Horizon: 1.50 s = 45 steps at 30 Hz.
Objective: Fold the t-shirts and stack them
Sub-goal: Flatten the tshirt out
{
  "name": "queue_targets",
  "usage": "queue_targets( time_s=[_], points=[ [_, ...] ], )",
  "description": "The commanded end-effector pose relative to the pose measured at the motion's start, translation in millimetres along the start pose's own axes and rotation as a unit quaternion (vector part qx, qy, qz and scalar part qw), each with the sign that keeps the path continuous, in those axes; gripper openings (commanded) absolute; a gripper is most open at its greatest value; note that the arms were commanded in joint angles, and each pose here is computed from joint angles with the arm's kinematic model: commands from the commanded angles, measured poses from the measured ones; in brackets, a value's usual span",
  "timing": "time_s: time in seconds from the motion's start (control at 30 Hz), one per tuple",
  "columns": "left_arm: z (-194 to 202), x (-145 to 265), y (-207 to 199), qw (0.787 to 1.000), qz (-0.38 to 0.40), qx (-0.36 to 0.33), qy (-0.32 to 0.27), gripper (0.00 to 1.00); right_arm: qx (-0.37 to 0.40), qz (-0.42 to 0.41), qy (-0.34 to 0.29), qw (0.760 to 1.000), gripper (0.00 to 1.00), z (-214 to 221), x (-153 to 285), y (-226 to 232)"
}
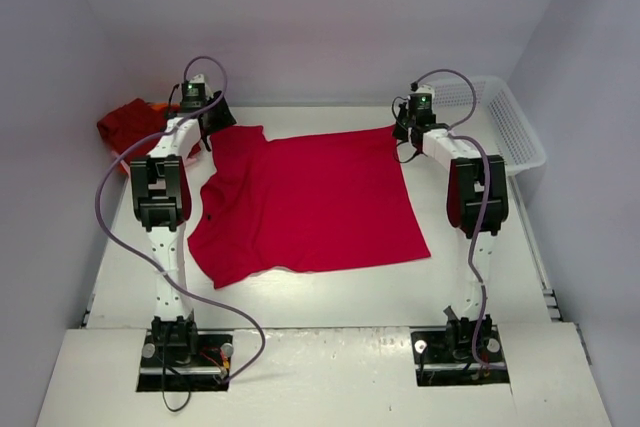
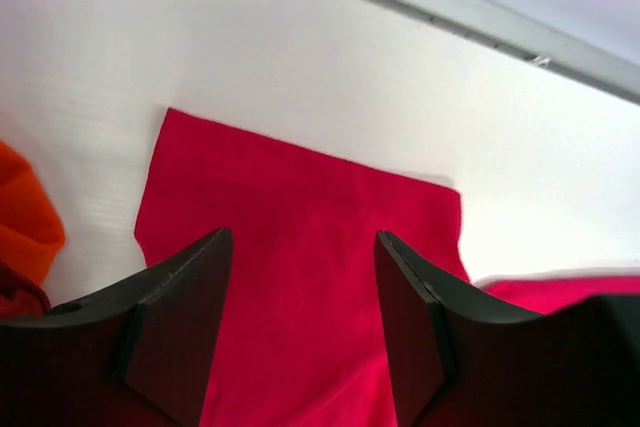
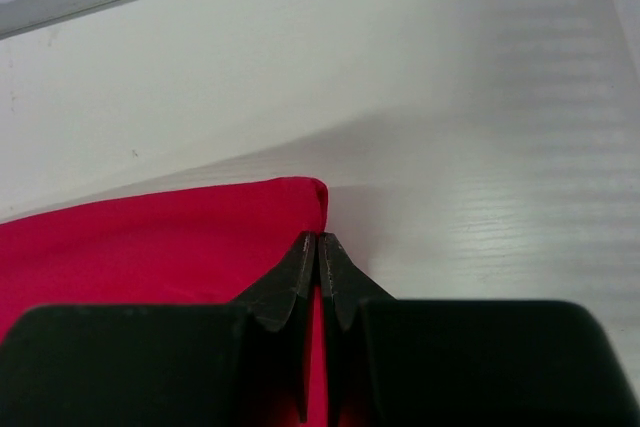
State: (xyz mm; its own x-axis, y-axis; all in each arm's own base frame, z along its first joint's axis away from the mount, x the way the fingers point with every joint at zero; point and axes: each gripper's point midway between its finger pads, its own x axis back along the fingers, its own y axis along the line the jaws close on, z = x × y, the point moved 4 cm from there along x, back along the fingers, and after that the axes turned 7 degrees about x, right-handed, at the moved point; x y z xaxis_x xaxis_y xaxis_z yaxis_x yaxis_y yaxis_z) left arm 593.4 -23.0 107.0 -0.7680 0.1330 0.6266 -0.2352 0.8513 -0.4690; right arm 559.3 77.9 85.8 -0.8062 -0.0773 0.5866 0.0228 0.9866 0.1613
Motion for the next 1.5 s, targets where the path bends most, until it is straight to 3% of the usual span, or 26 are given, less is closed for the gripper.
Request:
queue_targets(
  time_s=[0.0, 0.8, 1.47],
  points=[
    [-40, 17, -21, 0.998, 0.031, -0.017, -0.058, 0.54, 0.003, -0.003, -0.041, 0.999, 0.0, -21, 1, 0],
    [-51, -3, -13, 0.995, 0.018, -0.078, -0.063, 0.59, 0.006, -0.014, -0.04, 0.999, 0.0, -19, 1, 3],
    [-20, -19, -1, 0.996, -0.003, -0.086, -0.026, 0.6, -0.002, -0.02, -0.033, 0.999, 0.0, -11, -5, 3]
  ],
)
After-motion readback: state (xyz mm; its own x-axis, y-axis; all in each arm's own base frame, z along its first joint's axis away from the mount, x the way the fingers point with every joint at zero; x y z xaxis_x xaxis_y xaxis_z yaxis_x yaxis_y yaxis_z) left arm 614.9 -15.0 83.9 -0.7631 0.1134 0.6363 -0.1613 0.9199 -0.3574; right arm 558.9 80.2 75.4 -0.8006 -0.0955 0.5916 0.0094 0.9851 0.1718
